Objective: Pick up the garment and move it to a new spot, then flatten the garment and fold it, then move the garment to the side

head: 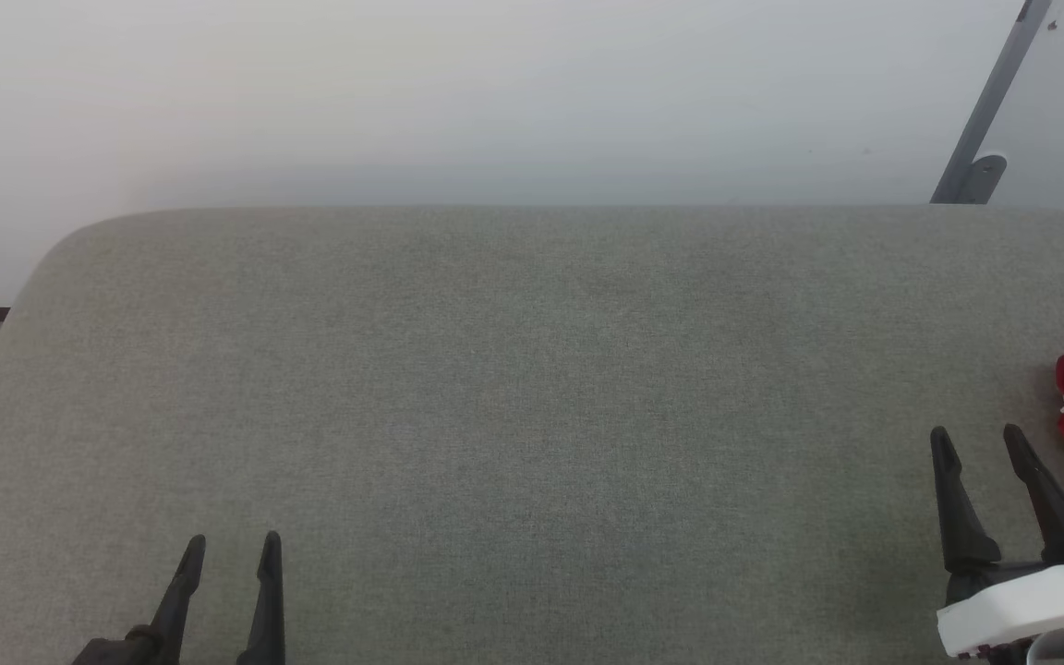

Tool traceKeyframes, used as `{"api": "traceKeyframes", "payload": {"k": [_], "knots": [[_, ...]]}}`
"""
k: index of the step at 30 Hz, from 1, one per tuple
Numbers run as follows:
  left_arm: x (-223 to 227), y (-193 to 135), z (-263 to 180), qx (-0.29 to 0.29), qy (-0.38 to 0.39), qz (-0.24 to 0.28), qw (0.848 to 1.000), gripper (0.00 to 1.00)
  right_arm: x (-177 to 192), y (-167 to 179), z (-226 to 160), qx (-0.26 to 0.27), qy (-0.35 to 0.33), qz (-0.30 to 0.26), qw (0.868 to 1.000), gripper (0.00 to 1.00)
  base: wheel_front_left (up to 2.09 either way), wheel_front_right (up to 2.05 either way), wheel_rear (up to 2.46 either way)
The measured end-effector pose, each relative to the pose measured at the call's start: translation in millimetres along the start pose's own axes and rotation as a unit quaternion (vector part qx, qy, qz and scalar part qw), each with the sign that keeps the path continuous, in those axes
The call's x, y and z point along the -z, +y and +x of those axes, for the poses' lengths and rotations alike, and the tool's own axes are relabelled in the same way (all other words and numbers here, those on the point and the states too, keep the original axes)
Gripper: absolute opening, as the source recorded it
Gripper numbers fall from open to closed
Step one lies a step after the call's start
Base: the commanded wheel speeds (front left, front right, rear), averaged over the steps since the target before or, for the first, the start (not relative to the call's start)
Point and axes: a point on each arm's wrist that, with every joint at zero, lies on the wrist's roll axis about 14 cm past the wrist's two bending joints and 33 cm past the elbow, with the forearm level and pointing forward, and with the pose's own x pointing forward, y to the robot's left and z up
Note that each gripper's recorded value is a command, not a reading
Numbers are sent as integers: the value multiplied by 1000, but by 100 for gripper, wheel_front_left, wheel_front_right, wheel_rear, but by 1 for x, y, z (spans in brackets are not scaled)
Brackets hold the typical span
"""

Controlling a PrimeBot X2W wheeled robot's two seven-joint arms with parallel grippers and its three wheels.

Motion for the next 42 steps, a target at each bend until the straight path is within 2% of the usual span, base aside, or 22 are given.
{"api": "traceKeyframes", "payload": {"k": [13,14,21,31,42], "knots": [[-5,1,1,-2,-8,3,1000,100,1,2,0,0,0,7,1000,100,0,0,0],[-6,0,1,-2,-10,2,1000,0,1,2,0,0,0,8,1000,0,0,0,0],[18,-1,-6,-7,28,-10,1000,0,32,0,-14,16,46,25,999,0,0,0,0],[23,1,0,-29,39,-111,993,0,37,-3,-13,42,55,120,990,0,0,0,0],[22,1,11,-41,39,-202,978,0,38,-4,-9,59,56,207,975,0,0,0,0]]}}
